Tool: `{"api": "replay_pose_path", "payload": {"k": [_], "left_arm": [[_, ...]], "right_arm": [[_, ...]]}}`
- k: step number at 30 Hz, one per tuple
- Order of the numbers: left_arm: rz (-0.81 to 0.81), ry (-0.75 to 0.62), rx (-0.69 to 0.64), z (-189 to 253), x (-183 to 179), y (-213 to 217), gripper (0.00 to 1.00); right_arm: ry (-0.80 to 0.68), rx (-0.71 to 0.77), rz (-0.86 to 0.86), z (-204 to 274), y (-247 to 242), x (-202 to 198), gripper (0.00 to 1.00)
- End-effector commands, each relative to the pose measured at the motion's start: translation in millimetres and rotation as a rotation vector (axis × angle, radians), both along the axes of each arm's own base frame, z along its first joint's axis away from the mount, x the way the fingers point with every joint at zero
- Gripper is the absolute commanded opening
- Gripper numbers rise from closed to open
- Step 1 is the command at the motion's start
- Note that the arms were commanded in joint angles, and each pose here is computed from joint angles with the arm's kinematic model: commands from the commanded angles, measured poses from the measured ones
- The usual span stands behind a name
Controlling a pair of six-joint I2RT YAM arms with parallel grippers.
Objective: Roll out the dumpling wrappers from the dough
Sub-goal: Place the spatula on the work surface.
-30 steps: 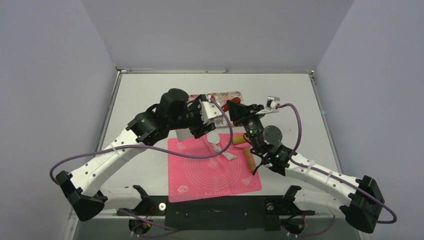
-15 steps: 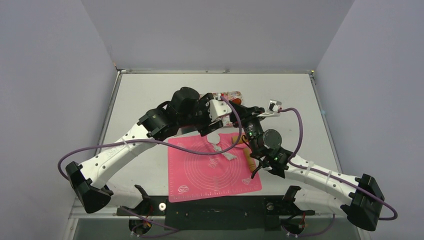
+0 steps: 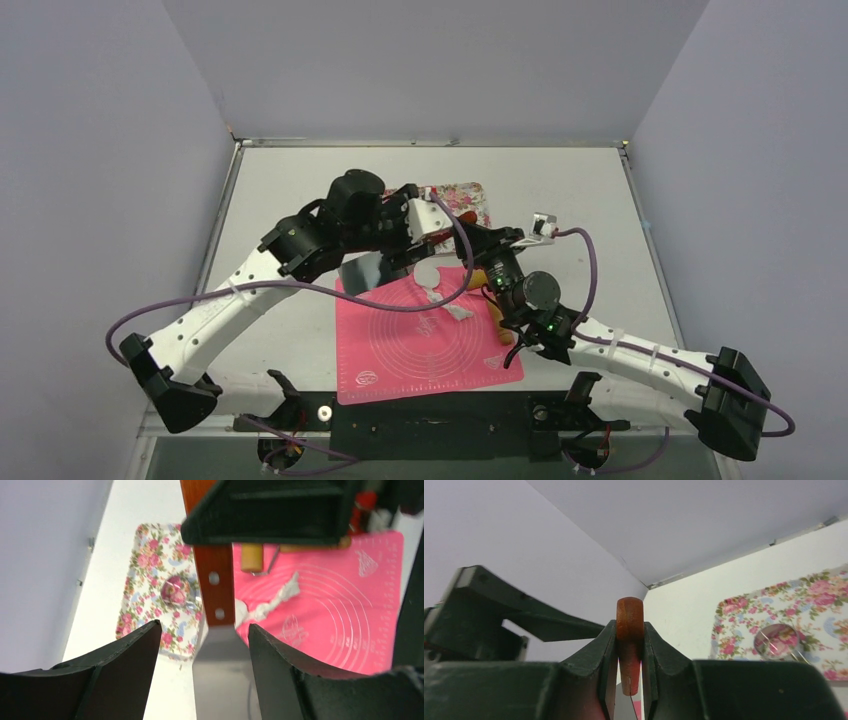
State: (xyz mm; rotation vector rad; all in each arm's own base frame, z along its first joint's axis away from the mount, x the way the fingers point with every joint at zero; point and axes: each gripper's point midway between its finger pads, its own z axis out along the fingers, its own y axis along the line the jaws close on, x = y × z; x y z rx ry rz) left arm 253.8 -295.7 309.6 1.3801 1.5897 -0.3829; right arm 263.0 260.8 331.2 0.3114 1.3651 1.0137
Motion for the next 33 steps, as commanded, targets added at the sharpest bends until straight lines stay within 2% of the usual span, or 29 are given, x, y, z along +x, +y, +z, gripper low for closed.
{"api": "replay_pose_path", "payload": {"k": [1,7,11,18,21,28,33], "left_arm": [[-0.125,0.057,-0.019,-4,-43,33,0.63],[0.120,0.096,-0.073,-27,-10,92,0.63],[0.185,0.143,-0.084,-43,-1,107,0.63],[0.215,0.187,-0.078,-57,7,116,0.63],[0.217,0.193,-0.080,-61,8,117,0.63],[0.219,0.188,-0.091,-62,12,118,0.63],[0.216,0.194,-0.089,-64,15,117,0.63]], "right_arm": [[0.024,0.046,-0.045,-16,-7,5,0.00],[0.190,0.043,-0.014,-102,13,9,0.00],[0.222,0.042,-0.037,-127,13,9,0.00],[0.305,-0.006,-0.084,-170,-4,-2,0.00],[0.377,-0.085,-0.099,-197,-14,-10,0.08],[0.421,-0.149,-0.154,-230,-58,-32,0.13],[0.448,-0.183,-0.100,-244,-54,-41,0.17]]}}
